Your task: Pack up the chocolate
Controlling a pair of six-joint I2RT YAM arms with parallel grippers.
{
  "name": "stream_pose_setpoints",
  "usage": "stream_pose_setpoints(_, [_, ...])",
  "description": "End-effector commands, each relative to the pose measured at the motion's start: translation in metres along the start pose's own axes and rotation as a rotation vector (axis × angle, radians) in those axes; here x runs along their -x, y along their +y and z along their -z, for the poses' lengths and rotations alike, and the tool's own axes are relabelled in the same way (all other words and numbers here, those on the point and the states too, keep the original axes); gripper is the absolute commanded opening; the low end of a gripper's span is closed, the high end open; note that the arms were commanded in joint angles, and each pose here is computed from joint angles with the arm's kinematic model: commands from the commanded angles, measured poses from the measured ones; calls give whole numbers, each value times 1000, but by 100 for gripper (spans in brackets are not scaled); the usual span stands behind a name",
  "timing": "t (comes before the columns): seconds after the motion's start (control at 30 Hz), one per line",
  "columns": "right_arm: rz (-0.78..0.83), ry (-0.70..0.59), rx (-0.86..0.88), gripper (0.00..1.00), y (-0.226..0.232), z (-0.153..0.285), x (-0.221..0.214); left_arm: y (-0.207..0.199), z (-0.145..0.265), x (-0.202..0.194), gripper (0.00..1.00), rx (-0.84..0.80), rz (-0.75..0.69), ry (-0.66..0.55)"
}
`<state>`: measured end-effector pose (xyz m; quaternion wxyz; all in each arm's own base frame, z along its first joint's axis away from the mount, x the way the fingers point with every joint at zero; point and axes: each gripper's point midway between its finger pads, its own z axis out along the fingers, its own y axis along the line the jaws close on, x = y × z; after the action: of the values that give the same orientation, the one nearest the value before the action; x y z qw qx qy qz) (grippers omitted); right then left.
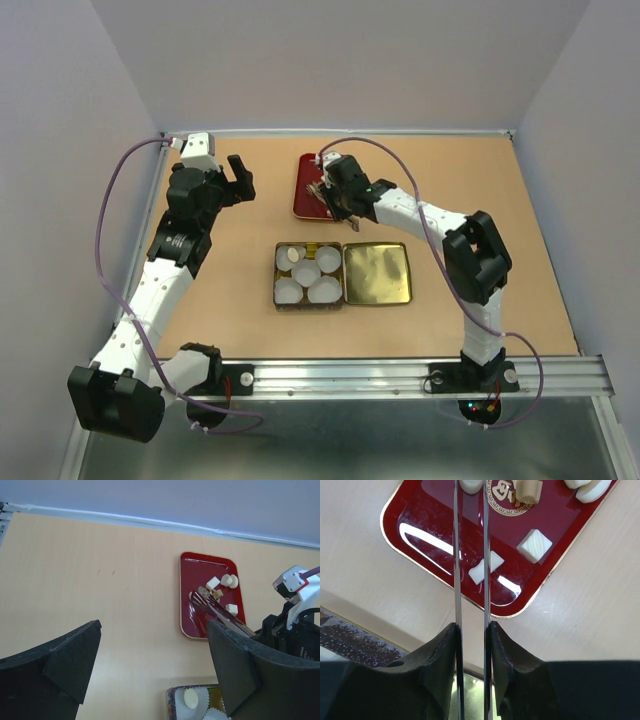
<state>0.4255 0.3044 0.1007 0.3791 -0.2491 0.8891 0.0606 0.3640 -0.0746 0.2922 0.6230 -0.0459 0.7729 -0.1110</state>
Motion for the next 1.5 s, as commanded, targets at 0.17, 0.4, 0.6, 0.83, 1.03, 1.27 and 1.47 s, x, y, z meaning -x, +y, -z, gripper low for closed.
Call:
stream_pose_setpoints(0.17, [-28, -228, 36, 31, -5, 68, 74, -9, 12, 39, 99, -27, -3, -103])
stream_pose_setpoints(0.4, [-50, -228, 124, 31, 5, 96, 64, -8, 12, 38, 99, -21, -6, -101])
stream_pose_setpoints(0.6, [-65, -216, 268, 30, 22, 145, 43, -8, 12, 38, 99, -19, -7, -98])
stream_pose_setpoints(0.83, [-54, -173, 383, 29, 34, 188, 12, -7, 9, 36, 99, -13, -7, -94])
stream_pose_setpoints(1.03, [-32, -94, 507, 29, 53, 208, -22, -6, 7, 34, 99, -9, -8, -85])
stream_pose_setpoints(1.27, [-2, -14, 599, 30, 66, 222, -52, -5, 5, 32, 99, -3, -9, -79])
stream_pose_setpoints(1.47, [20, 13, 632, 30, 72, 229, -61, -6, 4, 31, 99, -8, -6, -73])
